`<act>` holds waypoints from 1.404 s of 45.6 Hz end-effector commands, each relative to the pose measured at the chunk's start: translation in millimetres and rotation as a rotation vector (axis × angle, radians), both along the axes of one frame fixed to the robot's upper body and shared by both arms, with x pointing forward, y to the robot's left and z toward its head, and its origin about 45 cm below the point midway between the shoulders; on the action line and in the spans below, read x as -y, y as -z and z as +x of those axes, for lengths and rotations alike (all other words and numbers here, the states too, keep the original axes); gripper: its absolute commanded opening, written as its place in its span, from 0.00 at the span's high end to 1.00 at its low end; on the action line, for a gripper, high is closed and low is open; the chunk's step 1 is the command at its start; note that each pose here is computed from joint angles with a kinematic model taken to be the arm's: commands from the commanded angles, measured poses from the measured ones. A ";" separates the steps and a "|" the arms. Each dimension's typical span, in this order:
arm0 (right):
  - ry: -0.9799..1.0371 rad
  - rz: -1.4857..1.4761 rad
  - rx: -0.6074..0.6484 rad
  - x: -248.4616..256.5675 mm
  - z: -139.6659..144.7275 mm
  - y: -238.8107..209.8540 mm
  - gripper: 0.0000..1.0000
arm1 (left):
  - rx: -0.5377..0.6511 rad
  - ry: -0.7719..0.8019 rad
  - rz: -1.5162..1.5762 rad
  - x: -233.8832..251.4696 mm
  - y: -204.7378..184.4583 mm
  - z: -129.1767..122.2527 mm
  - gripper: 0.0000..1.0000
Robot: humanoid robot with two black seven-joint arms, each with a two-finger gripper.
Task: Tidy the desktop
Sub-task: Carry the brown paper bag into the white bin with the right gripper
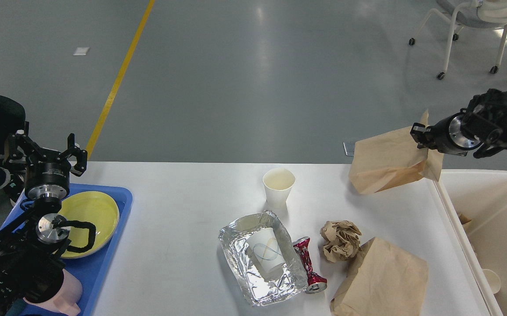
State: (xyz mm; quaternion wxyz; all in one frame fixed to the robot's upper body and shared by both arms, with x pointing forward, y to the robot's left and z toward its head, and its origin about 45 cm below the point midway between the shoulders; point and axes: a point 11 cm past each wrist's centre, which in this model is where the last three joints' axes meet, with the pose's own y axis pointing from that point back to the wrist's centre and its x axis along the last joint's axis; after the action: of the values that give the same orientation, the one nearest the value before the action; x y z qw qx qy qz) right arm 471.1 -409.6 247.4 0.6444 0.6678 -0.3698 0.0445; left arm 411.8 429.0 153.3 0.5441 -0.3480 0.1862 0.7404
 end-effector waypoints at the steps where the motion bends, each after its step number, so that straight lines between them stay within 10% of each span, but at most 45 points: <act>1: 0.011 0.053 0.026 6.2 3.6 -33.4 1.00 | 0.001 -0.001 0.001 -0.1 -0.1 0.0 0.03; 28: 0.051 0.196 0.178 37.0 -7.5 -139.4 1.00 | 0.001 -0.002 0.000 -0.2 -0.1 -0.1 0.03; 61: 0.486 -0.188 0.103 213.8 -137.3 24.9 1.00 | 0.000 0.000 0.001 0.1 0.0 0.0 0.03; 64: 0.499 -0.211 0.094 217.8 -148.6 39.0 0.67 | 0.000 0.000 0.001 0.1 0.0 0.0 0.03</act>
State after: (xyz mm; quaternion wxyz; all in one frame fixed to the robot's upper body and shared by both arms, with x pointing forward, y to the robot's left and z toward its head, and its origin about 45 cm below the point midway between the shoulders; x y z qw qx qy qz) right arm 342.7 -619.2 232.2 0.6685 0.5016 -0.5477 -0.0397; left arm 411.8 429.0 153.3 0.5442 -0.3479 0.1861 0.7404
